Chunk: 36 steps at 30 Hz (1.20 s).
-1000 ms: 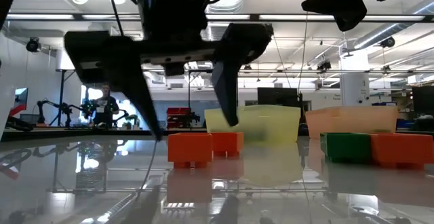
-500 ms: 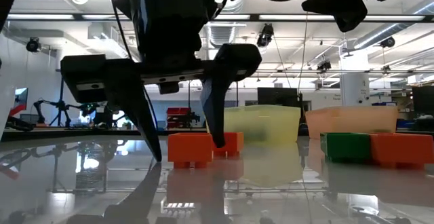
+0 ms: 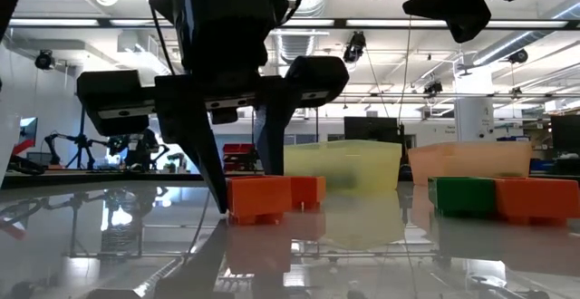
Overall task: Sort & place blocks by color
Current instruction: Put the orange game piece into the transparent bin
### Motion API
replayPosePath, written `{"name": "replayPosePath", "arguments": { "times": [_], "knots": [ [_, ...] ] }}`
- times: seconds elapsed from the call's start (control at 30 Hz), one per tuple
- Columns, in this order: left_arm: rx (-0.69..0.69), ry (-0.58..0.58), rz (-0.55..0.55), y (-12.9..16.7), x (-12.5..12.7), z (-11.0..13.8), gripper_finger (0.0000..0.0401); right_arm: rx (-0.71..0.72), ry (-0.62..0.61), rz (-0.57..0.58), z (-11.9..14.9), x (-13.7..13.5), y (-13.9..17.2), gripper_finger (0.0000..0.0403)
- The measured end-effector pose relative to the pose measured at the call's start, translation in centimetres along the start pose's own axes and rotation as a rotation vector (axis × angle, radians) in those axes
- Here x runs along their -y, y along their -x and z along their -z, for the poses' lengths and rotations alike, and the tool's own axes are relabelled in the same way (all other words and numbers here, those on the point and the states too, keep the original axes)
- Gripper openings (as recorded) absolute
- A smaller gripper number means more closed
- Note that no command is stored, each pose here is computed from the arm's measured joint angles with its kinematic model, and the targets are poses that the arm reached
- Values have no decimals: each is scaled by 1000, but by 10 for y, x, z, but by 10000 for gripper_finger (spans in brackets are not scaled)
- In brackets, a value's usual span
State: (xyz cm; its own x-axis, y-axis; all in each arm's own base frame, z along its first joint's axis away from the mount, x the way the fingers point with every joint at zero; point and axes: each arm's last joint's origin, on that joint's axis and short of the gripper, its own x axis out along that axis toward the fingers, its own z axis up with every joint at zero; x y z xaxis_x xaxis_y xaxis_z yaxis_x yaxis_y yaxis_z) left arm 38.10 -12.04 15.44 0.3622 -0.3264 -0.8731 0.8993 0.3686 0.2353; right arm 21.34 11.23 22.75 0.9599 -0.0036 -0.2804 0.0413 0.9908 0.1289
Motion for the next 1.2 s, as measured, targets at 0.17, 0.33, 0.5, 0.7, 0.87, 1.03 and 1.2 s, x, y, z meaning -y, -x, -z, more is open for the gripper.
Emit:
{"name": "replayPosePath", "arguments": {
  "times": [0.17, 0.33, 0.5, 0.7, 0.87, 1.03, 1.2],
  "knots": [
    [5, 22, -7, 7, 0, -3, 123, 0, 0, 0, 0, 0, 0, 235],
    [25, 30, -61, 26, 2, -18, 128, 0, 0, 0, 0, 0, 0, 235],
    [81, 204, -98, 52, 5, -32, 130, -4, 3, 2, 1, 0, 0, 235],
    [104, 443, -132, 87, 22, -48, 131, -4, 12, 2, 1, 0, 0, 235],
    [25, 684, -117, 110, 48, -54, 131, -4, 17, 3, 1, 0, 0, 235],
    [-85, 935, -56, 127, 82, -57, 131, -4, 35, 3, 1, 0, 0, 235],
    [-280, 1107, -50, 137, 122, -59, 132, -4, 38, 3, 1, 0, 0, 235]
  ]
}}
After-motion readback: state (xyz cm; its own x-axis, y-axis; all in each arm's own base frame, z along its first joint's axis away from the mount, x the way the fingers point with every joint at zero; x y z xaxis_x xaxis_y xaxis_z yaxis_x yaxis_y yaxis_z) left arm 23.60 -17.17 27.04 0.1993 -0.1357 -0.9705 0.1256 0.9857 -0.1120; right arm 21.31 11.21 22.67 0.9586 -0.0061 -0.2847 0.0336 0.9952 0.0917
